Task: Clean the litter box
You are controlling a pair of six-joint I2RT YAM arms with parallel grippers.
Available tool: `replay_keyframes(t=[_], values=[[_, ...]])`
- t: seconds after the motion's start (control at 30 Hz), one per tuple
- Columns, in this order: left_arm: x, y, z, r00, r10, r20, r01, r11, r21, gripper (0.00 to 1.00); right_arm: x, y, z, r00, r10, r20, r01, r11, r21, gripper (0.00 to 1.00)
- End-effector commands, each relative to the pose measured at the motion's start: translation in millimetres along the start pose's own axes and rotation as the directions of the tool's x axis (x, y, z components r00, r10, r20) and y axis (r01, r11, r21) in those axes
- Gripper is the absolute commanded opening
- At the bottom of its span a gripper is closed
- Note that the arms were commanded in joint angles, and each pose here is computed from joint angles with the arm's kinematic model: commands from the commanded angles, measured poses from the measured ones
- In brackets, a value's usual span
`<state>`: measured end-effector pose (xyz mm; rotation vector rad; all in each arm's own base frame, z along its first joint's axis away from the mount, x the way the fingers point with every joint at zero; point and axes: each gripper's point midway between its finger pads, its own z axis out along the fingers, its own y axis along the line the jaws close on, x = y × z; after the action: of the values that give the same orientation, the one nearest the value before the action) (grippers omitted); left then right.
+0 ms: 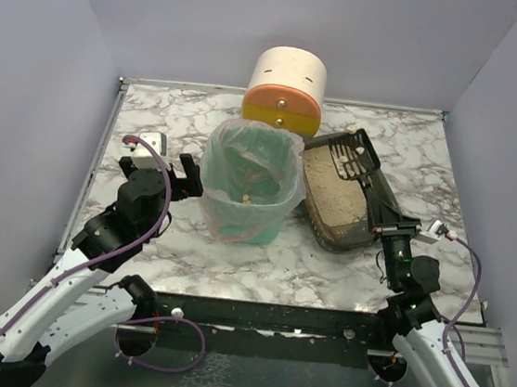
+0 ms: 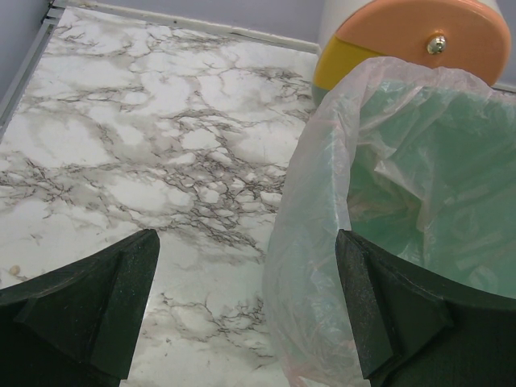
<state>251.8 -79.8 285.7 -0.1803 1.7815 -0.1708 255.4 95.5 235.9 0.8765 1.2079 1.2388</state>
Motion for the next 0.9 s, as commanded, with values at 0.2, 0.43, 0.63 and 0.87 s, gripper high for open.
replay_keyframes(t=[0.2, 0.43, 0.63, 0.87], values=[[-6.1, 8.6, -5.6, 0.999, -0.012, 0.032, 0.012, 1.000, -0.020, 0.99, 21.1, 93.9, 12.5, 0.947, -0.266, -0.179, 0.237, 0.957, -0.168, 0.01], [-12.2, 11.2, -10.4, 0.998, -0.027, 0.055, 0.028, 0.999, -0.019, 0.99, 61.0, 117.8, 29.3, 0.821, -0.388, -0.419, 0.323, 0.921, -0.219, 0.01], [-23.7, 12.6, -17.7, 0.994, -0.064, 0.089, 0.065, 0.998, -0.008, 0.99, 86.9, 113.8, 35.0, 0.614, -0.504, -0.608, 0.446, 0.856, -0.261, 0.01], [-40.1, 1.1, -25.6, 0.991, -0.090, 0.097, 0.085, 0.995, 0.057, 0.99, 88.8, 126.8, 37.1, 0.391, -0.642, -0.659, 0.593, 0.724, -0.353, 0.01]])
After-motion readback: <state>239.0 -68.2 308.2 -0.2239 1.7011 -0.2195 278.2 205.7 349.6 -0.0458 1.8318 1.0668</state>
